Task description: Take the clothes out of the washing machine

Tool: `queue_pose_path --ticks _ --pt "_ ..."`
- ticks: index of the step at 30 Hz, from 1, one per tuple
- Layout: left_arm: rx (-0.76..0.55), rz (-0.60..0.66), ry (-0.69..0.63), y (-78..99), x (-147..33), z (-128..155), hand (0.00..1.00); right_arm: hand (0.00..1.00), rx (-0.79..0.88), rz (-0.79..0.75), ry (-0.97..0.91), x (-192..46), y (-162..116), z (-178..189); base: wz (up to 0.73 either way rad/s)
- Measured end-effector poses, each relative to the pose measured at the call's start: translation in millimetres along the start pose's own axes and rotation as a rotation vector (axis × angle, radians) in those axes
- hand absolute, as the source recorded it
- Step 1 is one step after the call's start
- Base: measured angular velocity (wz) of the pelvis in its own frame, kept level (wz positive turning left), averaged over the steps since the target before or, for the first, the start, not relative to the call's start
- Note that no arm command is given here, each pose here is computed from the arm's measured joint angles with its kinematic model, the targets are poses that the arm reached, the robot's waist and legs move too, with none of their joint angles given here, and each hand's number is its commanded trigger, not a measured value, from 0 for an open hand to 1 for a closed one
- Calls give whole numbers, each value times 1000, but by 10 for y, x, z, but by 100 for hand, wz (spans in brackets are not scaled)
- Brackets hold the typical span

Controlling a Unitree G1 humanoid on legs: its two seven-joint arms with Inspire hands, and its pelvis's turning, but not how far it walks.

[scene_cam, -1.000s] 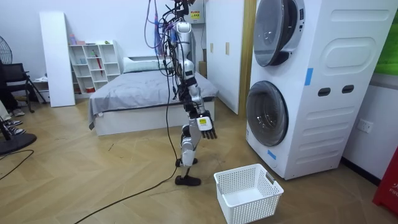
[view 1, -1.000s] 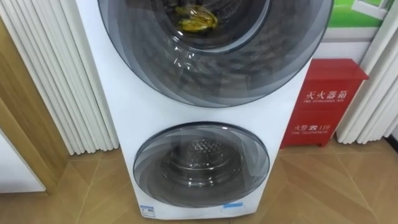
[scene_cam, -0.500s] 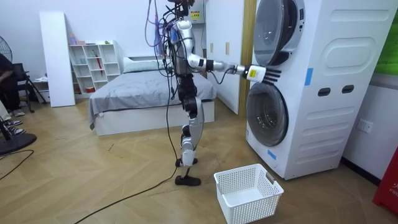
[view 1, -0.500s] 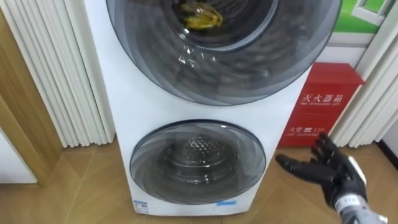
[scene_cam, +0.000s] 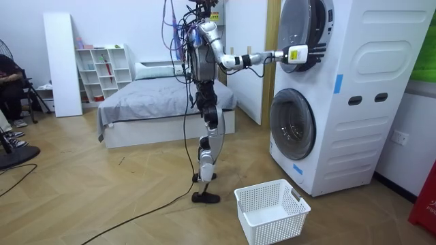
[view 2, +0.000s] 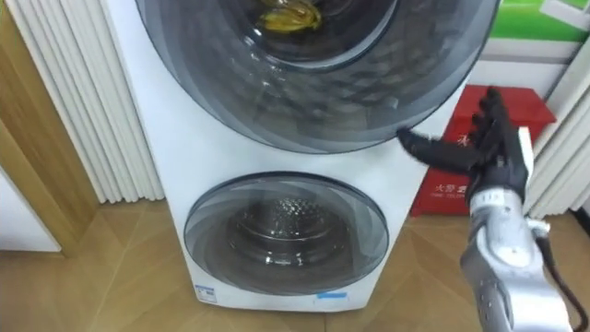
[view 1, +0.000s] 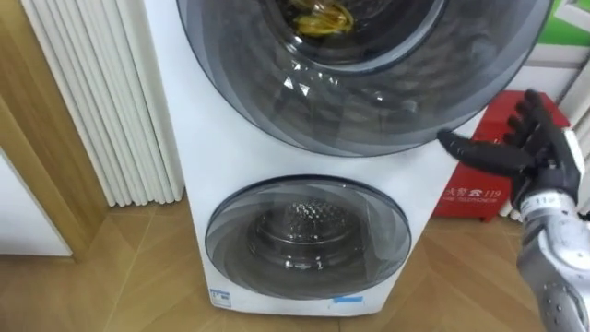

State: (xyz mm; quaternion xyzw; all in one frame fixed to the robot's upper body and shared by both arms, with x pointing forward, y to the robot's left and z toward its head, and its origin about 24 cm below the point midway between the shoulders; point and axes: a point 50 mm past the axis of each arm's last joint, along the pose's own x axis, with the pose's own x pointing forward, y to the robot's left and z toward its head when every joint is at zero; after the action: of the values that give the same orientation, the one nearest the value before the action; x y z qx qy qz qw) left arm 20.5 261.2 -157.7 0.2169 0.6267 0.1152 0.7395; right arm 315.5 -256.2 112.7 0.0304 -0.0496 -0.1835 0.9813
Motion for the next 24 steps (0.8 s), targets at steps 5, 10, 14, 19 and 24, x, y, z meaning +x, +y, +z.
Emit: queue_pose_path --ticks 5,10,14,19,24 --pt "9 4 16 12 3 -10 0 0 15 12 -23 67 35 105 7" --pt "11 -7 29 36 9 -16 0 0 3 13 -41 251 -13 286 7" --pt "10 -7 43 62 9 -55 0 0 -21 -1 -52 363 -85 396 0" --pt "10 -5 37 78 12 -41 0 0 -16 -6 -69 436 -68 495 0" --pt "15 2 34 107 17 -35 0 0 -23 -6 -73 435 -66 502 0"
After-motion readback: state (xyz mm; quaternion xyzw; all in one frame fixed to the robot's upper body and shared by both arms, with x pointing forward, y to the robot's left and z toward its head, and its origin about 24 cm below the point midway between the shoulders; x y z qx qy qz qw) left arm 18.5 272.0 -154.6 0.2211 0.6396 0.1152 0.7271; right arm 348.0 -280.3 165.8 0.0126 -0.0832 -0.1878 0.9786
